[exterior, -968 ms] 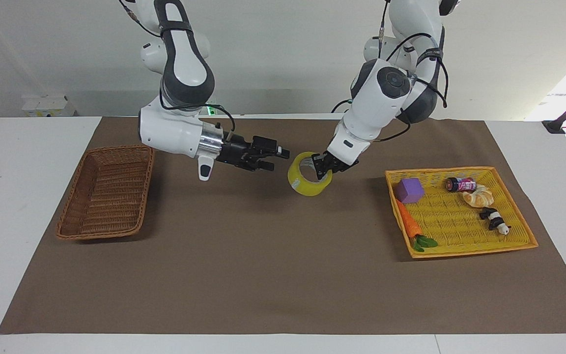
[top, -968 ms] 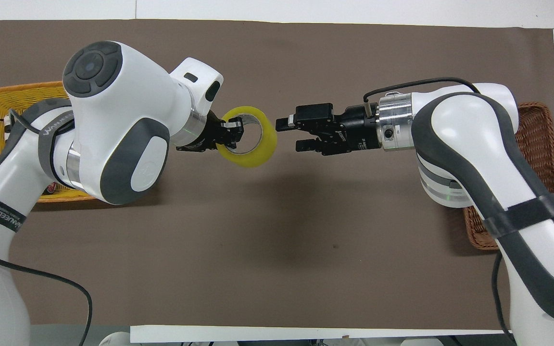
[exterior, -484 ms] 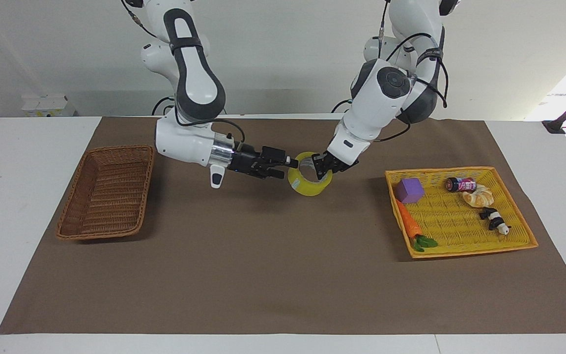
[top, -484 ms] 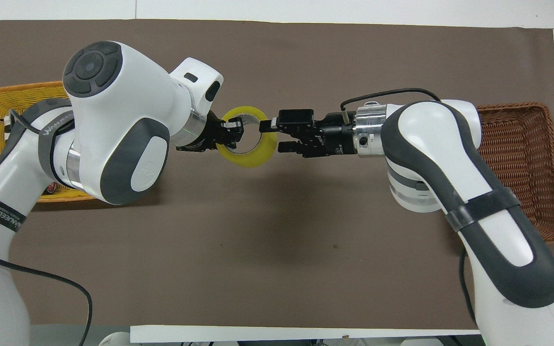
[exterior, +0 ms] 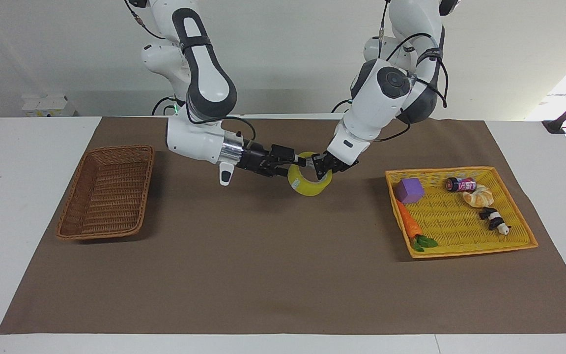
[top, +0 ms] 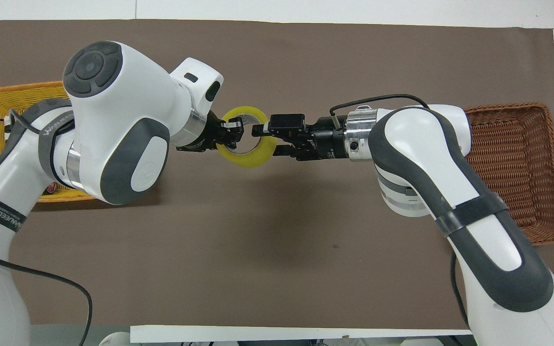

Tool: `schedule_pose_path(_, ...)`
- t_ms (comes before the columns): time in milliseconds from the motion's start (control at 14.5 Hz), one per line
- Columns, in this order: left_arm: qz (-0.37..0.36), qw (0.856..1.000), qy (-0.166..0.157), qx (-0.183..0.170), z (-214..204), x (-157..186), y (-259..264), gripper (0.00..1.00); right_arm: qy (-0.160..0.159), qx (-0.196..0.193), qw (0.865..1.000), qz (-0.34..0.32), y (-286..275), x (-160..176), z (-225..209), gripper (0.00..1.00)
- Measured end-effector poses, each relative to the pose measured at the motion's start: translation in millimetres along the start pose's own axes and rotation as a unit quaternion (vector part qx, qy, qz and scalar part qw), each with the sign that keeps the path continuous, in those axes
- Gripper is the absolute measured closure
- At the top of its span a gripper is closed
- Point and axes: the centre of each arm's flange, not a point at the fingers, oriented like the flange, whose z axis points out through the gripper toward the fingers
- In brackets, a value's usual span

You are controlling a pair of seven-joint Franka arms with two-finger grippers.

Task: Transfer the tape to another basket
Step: 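Close the right gripper on the tape rim beside the left gripper, then open the left gripper and withdraw it while the right gripper holds tape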

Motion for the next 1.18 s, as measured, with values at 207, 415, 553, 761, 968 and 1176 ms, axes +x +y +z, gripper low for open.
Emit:
schedule_pose_path(207, 0.0, 1.0, 0.0, 0.0, 0.1, -0.1, 0.1, 0.79, 0.0, 0.0, 1.0, 0.001, 1.2, 0.0, -0.1, 0.1)
schedule_pose_path(415, -0.001, 1.0, -0.002, 0.0, 1.3, -0.4, -0.3, 0.79, 0.001, 0.001, 1.0, -0.002, 0.6, 0.1, -0.9, 0.45)
schedule_pose_path(553, -0.001, 1.0, -0.002, 0.0, 1.4, -0.4, -0.5, 0.79, 0.001, 0.001, 1.0, -0.007, 0.7, 0.1, -0.9, 0.45)
schedule_pose_path(761, -0.002, 1.0, -0.003, 0.0, 1.3, -0.5, -0.5, 0.78, 0.0, 0.001, 1.0, -0.007, 0.8, 0.2, -1.1, 0.45)
schedule_pose_path(968, -0.001, 1.0, -0.012, 0.006, -14.1, -3.1, -1.2, 0.52, 0.004, 0.001, 1.0, -0.003, 4.4, 3.4, -4.5, 0.45)
schedule_pose_path(1176, -0.014, 1.0, -0.013, 0.008, -71.8, 10.1, -28.5, 0.17, 0.006, 0.001, 1.0, -0.002, 5.8, 5.2, -7.0, 0.45)
